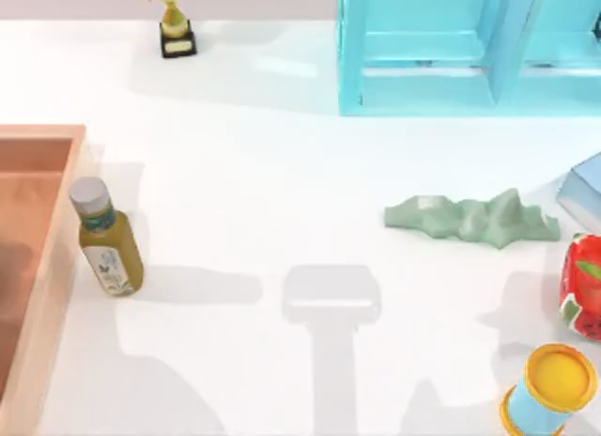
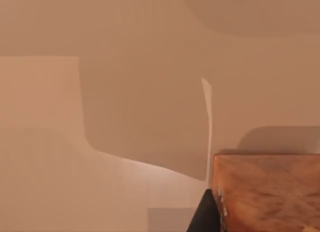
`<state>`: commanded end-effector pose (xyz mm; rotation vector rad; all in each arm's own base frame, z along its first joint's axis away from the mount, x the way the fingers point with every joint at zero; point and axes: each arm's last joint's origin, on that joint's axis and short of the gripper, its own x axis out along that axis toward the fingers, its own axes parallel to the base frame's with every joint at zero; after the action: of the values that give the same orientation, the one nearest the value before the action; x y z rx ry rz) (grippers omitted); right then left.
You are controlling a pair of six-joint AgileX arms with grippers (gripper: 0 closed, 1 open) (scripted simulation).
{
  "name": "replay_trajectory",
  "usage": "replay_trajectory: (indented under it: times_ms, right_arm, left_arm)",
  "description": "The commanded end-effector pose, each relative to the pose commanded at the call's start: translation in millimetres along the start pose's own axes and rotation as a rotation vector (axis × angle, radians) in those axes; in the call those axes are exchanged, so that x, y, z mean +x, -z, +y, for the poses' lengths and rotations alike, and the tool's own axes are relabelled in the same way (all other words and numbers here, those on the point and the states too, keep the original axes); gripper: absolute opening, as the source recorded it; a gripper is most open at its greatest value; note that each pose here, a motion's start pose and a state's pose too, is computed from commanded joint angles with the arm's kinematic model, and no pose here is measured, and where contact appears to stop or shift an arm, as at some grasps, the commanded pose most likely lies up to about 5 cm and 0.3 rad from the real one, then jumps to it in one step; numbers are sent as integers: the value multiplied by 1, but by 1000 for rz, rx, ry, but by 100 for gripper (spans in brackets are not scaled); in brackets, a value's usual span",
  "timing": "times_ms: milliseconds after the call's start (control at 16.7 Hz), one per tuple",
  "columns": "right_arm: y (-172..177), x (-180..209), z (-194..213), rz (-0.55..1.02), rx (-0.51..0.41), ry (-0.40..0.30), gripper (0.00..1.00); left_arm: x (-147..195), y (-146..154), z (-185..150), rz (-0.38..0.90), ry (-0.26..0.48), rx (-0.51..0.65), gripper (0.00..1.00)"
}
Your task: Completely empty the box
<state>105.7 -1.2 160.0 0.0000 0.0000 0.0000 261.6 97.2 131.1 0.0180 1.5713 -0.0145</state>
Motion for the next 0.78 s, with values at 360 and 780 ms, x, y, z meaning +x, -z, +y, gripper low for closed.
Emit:
replay_trajectory:
  times_ms: [360, 780]
  right_arm:
    - [0, 0, 0, 0, 0, 0, 100]
    - [0, 0, 0, 0, 0, 0, 100]
  left_arm:
    - [-9, -1, 1, -11, -8, -3, 0]
    - [-100, -12, 9, -166, -88, -35, 0]
